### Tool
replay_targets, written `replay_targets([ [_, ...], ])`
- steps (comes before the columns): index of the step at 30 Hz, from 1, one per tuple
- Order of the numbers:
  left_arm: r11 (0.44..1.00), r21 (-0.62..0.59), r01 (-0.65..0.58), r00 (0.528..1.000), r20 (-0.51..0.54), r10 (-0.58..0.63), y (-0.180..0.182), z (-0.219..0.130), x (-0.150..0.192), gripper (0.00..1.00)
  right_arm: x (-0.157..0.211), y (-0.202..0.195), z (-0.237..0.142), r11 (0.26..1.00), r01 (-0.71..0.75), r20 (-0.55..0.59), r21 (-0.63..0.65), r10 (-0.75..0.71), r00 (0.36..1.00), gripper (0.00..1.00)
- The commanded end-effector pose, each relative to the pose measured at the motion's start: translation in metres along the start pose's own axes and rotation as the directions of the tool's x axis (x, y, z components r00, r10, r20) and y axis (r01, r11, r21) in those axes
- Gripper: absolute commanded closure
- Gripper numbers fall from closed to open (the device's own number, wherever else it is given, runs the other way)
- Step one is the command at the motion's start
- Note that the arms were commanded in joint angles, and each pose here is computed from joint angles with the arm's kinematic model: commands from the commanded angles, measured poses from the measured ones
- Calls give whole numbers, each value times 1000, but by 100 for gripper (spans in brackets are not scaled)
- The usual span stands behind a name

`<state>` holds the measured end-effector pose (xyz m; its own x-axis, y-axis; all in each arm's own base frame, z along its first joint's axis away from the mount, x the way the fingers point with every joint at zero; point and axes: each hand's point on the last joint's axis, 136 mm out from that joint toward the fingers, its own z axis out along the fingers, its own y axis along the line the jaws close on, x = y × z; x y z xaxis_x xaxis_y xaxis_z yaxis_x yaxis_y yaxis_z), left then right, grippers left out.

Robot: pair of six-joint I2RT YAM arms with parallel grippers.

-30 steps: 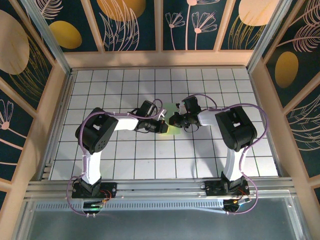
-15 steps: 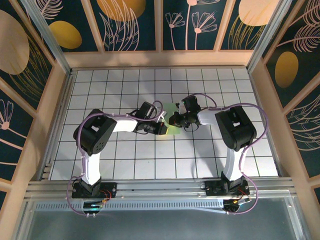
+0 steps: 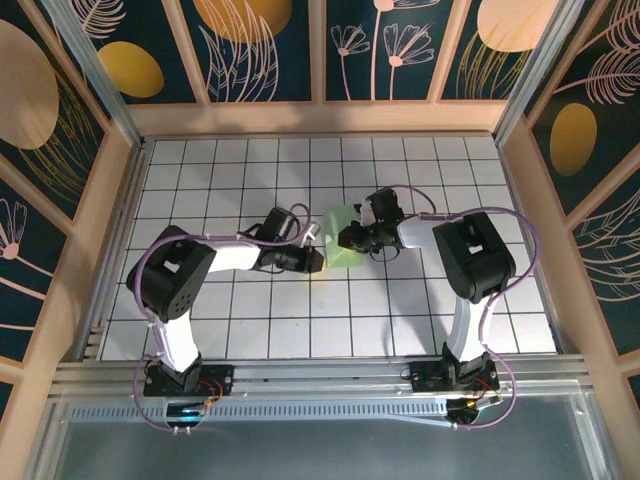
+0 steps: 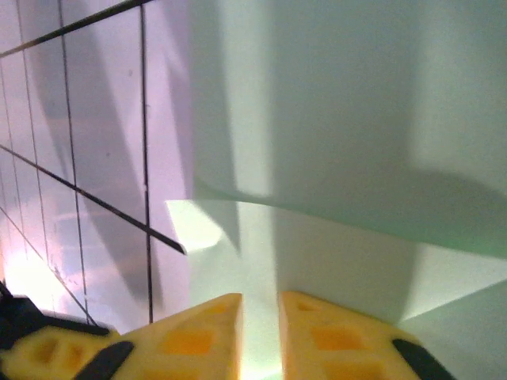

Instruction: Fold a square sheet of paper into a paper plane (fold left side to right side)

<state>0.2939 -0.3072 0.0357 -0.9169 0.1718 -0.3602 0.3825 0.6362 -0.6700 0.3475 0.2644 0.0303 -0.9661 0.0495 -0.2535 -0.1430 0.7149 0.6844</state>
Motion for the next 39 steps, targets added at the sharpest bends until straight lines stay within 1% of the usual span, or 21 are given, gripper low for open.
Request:
replay_targets([
  [1,998,56,20,991,127,-27,-11,-26,-40,76,-32,27,-26,997,66,129,-26,-62,990,67],
  [4,998,61,26,988,151,-35,-6,-27,-57,71,-44,30,-39,997,80,200,-9,-77,977,51],
  [6,998,64,29,989,141,-38,-3,-19,-61,69,-49,28,-47,998,70,236,-10,-66,970,40],
  [7,997,68,24,989,143,-33,-4,-16,-68,68,-50,26,-51,998,64,251,-15,-58,966,37],
  [10,998,61,17,991,134,-26,2,-7,-74,65,-52,21,-62,999,45,291,-28,-34,956,29],
  [12,996,89,3,993,120,-14,0,-1,-75,62,-51,15,-68,999,30,305,-39,-17,952,25],
  [15,991,130,-5,995,96,-7,-2,8,-75,59,-47,3,-73,998,-2,305,-57,19,952,25],
  [22,985,173,-10,998,62,0,-3,26,-75,59,-36,-11,-74,999,-22,291,-44,34,956,25],
  [24,985,173,-7,999,54,-3,0,31,-75,65,-33,-10,-72,999,-16,280,-49,29,960,27],
  [28,990,141,-6,997,81,-5,4,29,-77,87,-27,-8,-70,997,-7,254,-74,25,967,30],
  [31,990,137,-17,991,130,-1,-2,18,-80,96,-24,-5,-69,995,1,245,-96,23,969,32],
  [33,989,150,-16,986,169,-10,-7,10,-83,98,-23,0,-68,993,9,238,-120,20,971,33],
  [36,982,187,-8,972,230,-36,-17,-2,-86,99,-24,8,-65,988,28,236,-152,9,972,32],
  [39,975,223,7,964,257,-66,-22,-8,-82,99,-25,16,-60,984,41,232,-174,1,973,30],
])
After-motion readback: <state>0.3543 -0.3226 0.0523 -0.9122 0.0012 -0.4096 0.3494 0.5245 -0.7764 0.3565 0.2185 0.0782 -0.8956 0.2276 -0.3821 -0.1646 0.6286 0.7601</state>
